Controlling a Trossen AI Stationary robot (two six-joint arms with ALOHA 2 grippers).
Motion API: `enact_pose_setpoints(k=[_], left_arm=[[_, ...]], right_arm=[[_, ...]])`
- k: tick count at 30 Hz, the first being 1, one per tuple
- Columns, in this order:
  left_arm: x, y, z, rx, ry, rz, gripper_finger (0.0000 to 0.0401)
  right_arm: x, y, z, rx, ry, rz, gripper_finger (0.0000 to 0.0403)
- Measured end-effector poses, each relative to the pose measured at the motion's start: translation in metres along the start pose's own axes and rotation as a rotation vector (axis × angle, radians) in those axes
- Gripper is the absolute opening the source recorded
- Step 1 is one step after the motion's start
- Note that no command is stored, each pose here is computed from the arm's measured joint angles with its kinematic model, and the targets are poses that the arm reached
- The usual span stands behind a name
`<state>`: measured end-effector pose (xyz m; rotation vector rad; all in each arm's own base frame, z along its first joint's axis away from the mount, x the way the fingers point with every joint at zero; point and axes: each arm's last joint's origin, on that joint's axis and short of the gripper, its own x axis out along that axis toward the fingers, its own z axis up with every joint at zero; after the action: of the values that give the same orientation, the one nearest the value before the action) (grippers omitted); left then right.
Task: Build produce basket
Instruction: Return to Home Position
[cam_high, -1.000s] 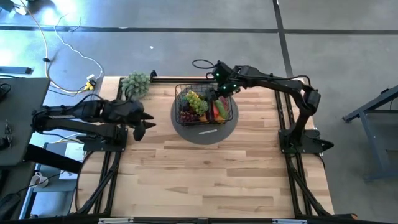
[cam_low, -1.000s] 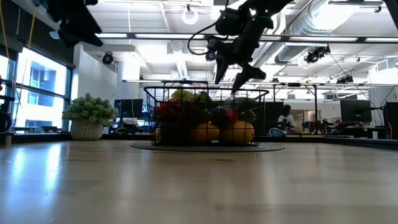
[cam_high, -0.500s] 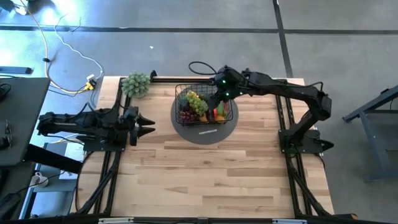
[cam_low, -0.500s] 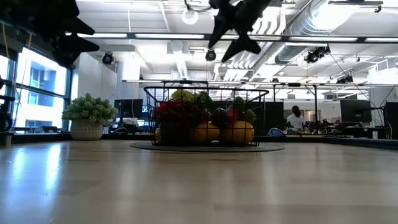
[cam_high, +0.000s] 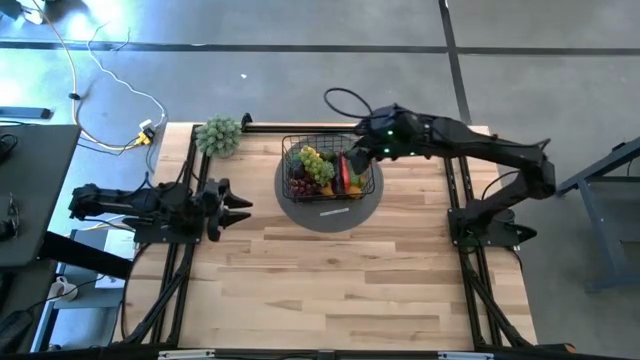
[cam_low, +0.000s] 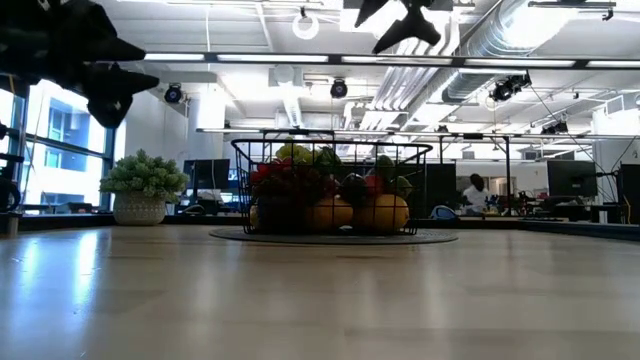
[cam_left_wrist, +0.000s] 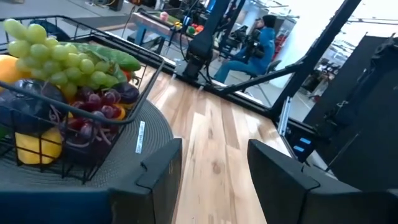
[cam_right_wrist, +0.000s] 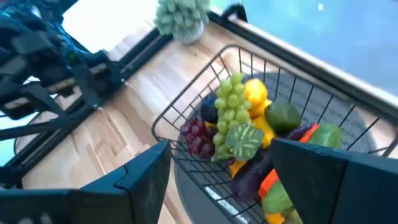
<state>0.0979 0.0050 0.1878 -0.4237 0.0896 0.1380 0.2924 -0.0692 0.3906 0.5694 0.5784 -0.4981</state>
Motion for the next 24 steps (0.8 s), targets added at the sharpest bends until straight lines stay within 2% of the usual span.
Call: enact_pose_setpoints(k=[6,11,19,24], left_arm=[[0.006,0.005,-0.013,0.006,-0.035,-0.021,0.0172],[0.009,0.01,-0.025,-0.009,0.003,-0.013,0.0172],[0.009,0.01,-0.026,-0.032,0.011,-0.044,0.0172],[0.009,0.01,-0.026,-0.032,0.011,-0.044,0.0172]], right_arm=[[-0.031,-0.006,0.001,-0.082,-0.072,-0.053,0.0256],[-0.057,-0.014,-0.003,-0.153,-0.104,-0.137,0.0256],[-0.097,-0.029,-0.013,-0.241,-0.12,-0.231,0.0256],[-0.098,-0.048,-0.045,-0.261,-0.17,-0.205,0.0256]])
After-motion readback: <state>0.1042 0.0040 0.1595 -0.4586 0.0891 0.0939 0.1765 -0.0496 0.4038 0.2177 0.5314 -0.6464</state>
